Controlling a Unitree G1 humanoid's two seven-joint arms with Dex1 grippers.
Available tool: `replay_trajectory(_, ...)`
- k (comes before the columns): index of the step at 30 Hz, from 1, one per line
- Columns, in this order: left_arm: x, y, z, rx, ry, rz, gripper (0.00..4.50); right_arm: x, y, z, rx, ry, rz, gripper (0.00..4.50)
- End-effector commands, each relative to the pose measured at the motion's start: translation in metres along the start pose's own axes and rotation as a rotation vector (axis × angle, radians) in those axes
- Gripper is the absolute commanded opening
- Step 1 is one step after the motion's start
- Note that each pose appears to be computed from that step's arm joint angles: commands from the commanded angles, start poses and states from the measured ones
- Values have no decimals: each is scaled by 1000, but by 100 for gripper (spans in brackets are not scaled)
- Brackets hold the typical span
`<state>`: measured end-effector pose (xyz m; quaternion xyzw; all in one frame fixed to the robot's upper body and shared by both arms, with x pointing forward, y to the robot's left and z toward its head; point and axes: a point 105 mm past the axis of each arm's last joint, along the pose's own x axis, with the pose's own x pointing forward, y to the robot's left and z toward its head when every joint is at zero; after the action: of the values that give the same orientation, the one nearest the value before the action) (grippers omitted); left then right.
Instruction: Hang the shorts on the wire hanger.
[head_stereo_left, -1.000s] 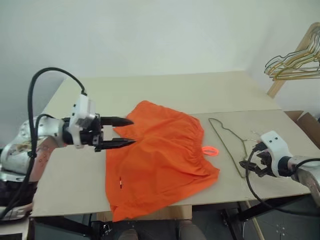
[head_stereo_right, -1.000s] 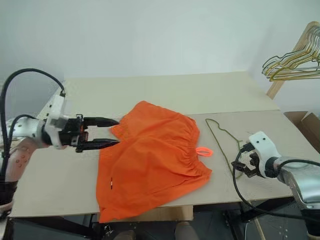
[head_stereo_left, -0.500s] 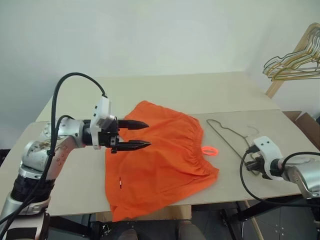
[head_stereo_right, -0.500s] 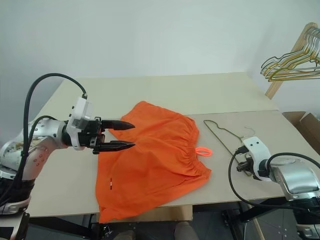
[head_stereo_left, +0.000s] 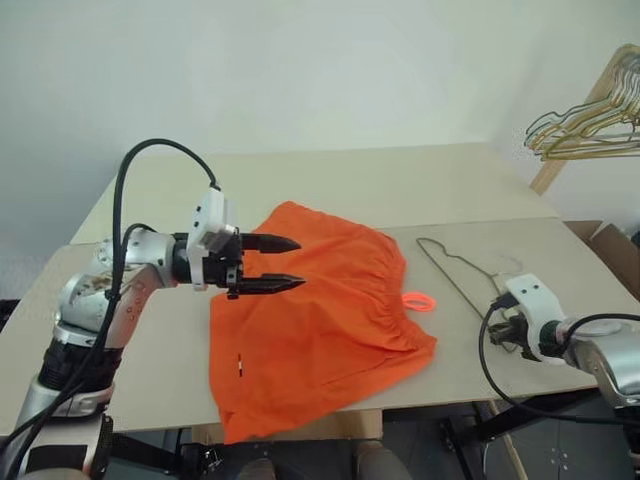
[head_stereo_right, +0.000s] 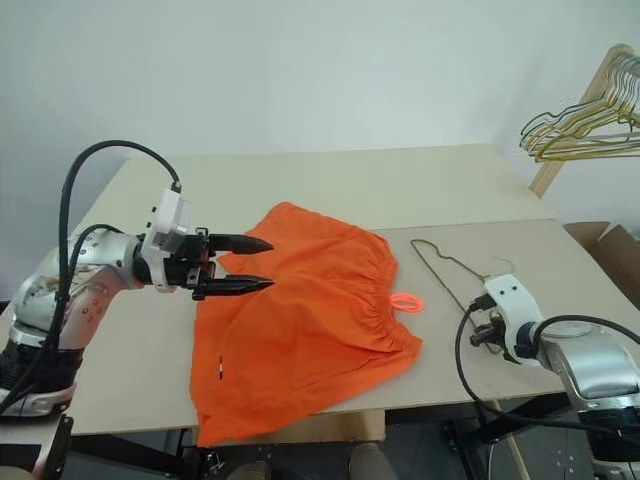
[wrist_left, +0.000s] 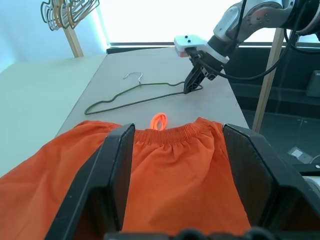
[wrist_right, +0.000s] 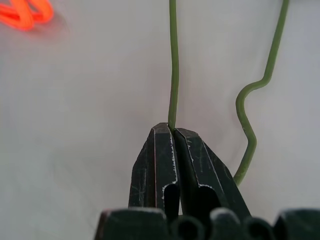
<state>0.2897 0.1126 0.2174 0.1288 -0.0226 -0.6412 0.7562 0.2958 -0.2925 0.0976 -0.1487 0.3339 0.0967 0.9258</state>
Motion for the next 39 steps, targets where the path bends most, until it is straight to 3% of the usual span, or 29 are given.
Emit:
replay_trajectory(1,3,9,12,54,-24,23,301,-27,-17,52,-33,-221,-119,7)
replay_trajectory(8,10,23,18,74,-54,67,301,-64,-8,109,-147,-515,-193,7)
replay_trajectory(13,16,59,39,33,-106,203,301,-77,21,129,-785,-676,-373,7)
replay_trajectory(17,11,78,52,11,-120,213,301,-72,36,130,-1167,-770,-423,7)
replay_trajectory(22,7,93,61,24,-109,189,433,-66,48,127,-1476,-878,-433,0)
replay_trajectory(29,17,108,36,41,58,145,433,-71,61,136,-1607,-1030,-440,0)
replay_trajectory(39,24,86,4,-24,210,-123,433,-78,69,147,-1623,-1117,-451,0)
